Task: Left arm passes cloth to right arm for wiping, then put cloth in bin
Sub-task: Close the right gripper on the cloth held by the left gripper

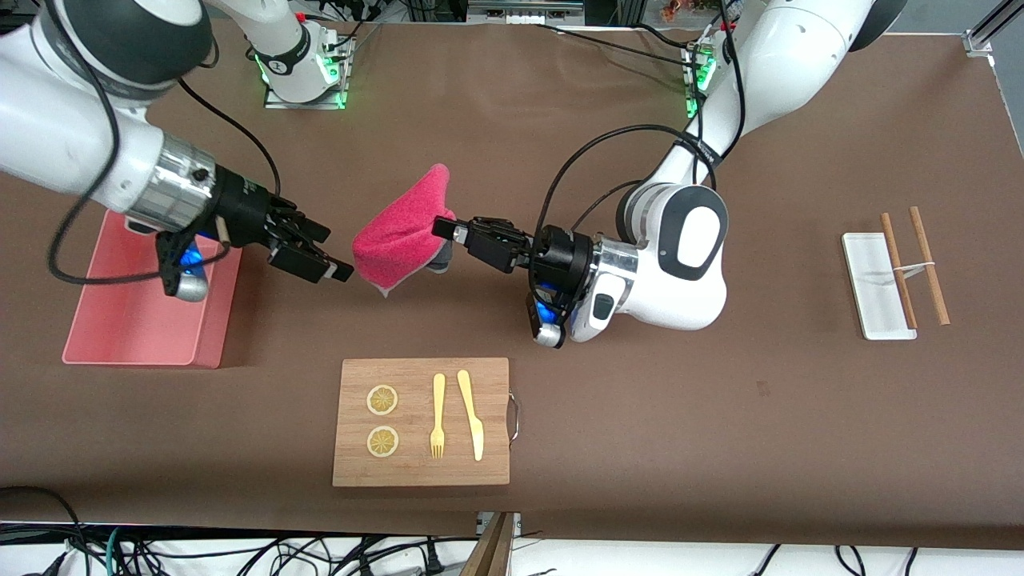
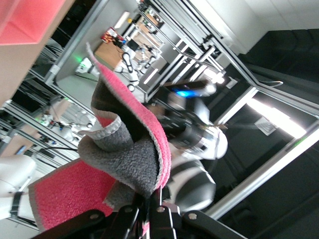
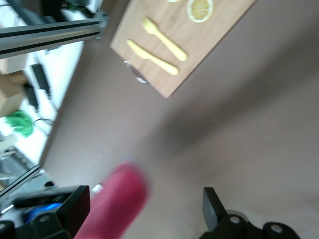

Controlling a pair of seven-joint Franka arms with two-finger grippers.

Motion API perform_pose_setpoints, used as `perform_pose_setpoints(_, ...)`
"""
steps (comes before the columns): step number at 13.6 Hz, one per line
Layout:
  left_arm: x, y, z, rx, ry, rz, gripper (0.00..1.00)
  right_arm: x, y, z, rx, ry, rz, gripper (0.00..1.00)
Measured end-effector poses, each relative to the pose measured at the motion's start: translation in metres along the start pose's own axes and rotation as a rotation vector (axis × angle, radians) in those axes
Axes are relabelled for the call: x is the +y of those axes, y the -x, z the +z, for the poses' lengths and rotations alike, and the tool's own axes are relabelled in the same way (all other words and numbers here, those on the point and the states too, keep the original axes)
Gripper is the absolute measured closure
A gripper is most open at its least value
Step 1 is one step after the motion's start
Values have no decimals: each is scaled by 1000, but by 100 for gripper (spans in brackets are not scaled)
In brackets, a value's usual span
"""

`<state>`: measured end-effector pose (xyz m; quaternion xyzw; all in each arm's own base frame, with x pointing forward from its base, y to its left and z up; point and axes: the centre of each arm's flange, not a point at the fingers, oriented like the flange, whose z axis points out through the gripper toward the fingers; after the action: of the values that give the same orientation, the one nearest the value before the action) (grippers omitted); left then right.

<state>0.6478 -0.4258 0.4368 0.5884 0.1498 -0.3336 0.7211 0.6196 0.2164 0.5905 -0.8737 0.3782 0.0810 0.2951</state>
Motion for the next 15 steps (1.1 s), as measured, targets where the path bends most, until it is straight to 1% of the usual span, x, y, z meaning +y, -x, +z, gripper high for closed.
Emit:
perform_pose_setpoints(1,-4,-3,0,9,-4,2,93,-4,5,-10,3,-17,-7,0)
perform_pose_setpoints(3,-10,-8,-2,19,-6,-2,93,-6,9,-13,1,-23,-8,0)
perform_pose_setpoints(5,-12,-10,-3,21,-6,-3,93,-6,6,-2,-5,-8,1,0)
perform_pose_setpoints(11,-12,-11,-5,24,-5,-1,93,4,-28,59,-25,68,52,0)
perform_pose_setpoints(13,-11,-11,-5,26,-4,-1,93,3,-30,66,-21,66,52,0)
perform_pose_setpoints(15,-10,-11,-8,29,-2,0,93,-1,-19,72,-25,66,37,0)
